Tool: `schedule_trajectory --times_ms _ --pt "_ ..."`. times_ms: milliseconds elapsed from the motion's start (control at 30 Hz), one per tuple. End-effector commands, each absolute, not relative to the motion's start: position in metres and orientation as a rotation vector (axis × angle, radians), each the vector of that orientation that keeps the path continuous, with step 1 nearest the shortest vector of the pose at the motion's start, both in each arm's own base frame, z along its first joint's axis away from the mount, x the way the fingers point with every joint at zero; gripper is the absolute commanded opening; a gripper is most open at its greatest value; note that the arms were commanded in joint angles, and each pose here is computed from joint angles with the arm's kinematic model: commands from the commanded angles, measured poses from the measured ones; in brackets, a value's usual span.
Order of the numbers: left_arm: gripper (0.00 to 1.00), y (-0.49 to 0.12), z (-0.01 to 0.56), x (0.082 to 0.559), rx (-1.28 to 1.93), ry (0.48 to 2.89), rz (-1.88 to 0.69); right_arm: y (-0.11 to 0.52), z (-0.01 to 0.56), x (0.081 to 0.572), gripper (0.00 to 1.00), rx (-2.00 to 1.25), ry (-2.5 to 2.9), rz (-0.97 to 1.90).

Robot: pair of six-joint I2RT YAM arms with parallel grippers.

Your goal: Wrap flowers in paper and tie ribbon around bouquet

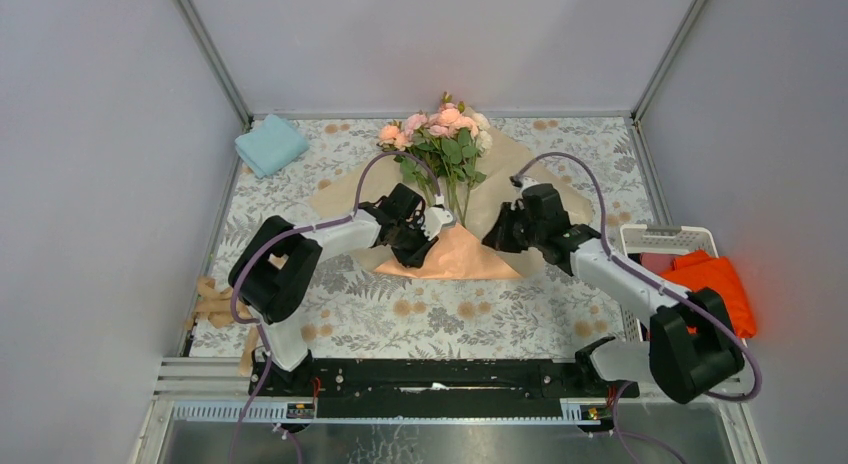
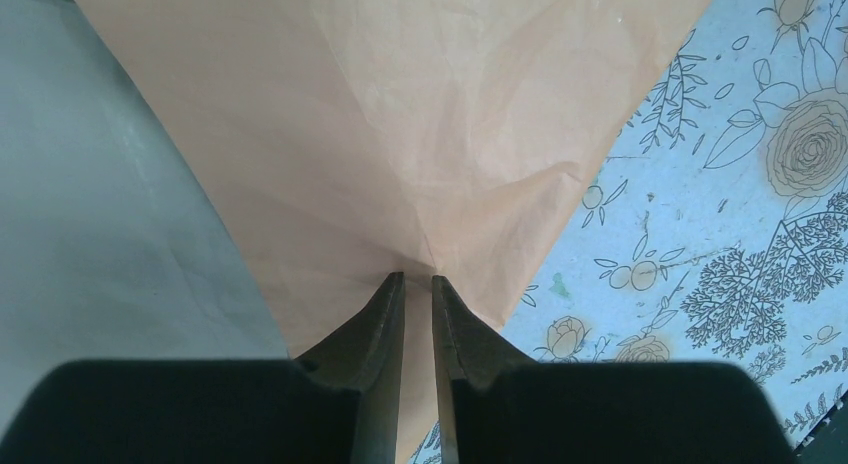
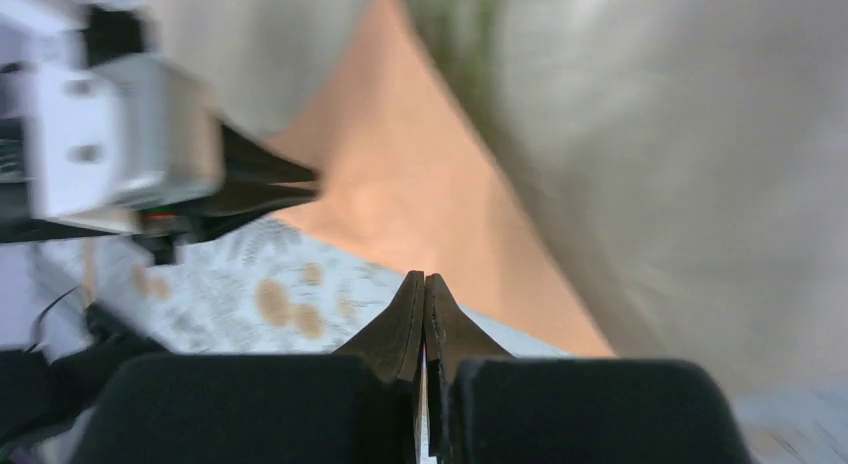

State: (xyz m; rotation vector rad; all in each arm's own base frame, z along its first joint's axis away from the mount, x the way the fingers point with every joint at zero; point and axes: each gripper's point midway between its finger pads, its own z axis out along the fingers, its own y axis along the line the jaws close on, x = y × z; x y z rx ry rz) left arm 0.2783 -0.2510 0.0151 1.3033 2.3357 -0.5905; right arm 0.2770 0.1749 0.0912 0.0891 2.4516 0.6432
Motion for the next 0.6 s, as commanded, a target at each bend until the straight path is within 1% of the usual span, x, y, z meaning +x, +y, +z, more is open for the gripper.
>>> schedule_trajectory --times_ms 0,100,267,467,567 --pt "0.22 -0.235 0.006 0.272 1.313 2.381 -0.533 0.240 0.096 0.272 0.00 -0.090 2.421 1.017" --pt "0.22 -0.236 0.009 0.272 1.318 2.368 -0.531 0.248 0.070 0.267 0.00 -0.075 2.488 1.079" --pt "0.23 -0.223 0.008 0.264 1.369 2.358 -0.488 0.221 0.029 0.260 0.00 -0.001 2.636 0.903" --pt "0.30 -0.198 0.003 0.239 1.500 2.332 -0.435 0.194 -0.005 0.242 0.00 0.130 2.751 0.828" --pt "0.31 -0.178 -0.005 0.229 1.552 2.342 -0.369 0.188 -0.011 0.238 0.00 0.144 2.772 0.799"
